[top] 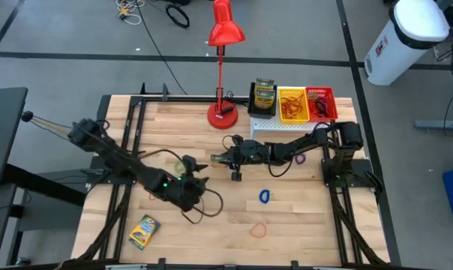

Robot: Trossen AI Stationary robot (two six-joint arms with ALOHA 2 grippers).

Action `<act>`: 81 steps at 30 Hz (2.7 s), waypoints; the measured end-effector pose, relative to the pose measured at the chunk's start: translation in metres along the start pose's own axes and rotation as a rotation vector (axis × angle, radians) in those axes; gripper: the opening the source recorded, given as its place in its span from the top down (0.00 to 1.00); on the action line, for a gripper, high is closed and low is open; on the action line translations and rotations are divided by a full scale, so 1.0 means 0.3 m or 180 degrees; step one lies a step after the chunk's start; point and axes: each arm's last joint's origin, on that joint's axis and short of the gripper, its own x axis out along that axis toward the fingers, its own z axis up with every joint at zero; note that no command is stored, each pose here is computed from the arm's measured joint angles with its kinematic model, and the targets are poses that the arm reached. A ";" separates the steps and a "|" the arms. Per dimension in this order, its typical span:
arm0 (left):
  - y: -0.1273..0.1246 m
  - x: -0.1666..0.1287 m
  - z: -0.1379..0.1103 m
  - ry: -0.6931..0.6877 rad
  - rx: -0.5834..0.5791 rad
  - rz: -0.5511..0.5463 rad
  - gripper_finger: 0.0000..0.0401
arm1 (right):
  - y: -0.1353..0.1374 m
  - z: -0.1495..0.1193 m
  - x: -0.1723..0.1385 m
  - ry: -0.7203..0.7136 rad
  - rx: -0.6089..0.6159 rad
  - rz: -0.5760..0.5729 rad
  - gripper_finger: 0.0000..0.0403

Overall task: Pick & Place Office Desk Supplies
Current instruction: Put the top crayon box into the black bin

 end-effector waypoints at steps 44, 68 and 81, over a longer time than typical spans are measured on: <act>0.063 0.027 -0.209 -0.0804 -0.1165 -0.0670 0.51 | -0.535 0.152 -0.697 0.0160 -0.0267 -0.0934 0.71; 0.062 0.028 -0.208 -0.0811 -0.1260 -0.0768 0.51 | -0.558 0.119 -0.650 0.0477 -0.0298 -0.1159 0.57; 0.062 0.028 -0.208 -0.0806 -0.1300 -0.0774 0.51 | -0.564 0.122 -0.652 0.0513 -0.0322 -0.1346 0.41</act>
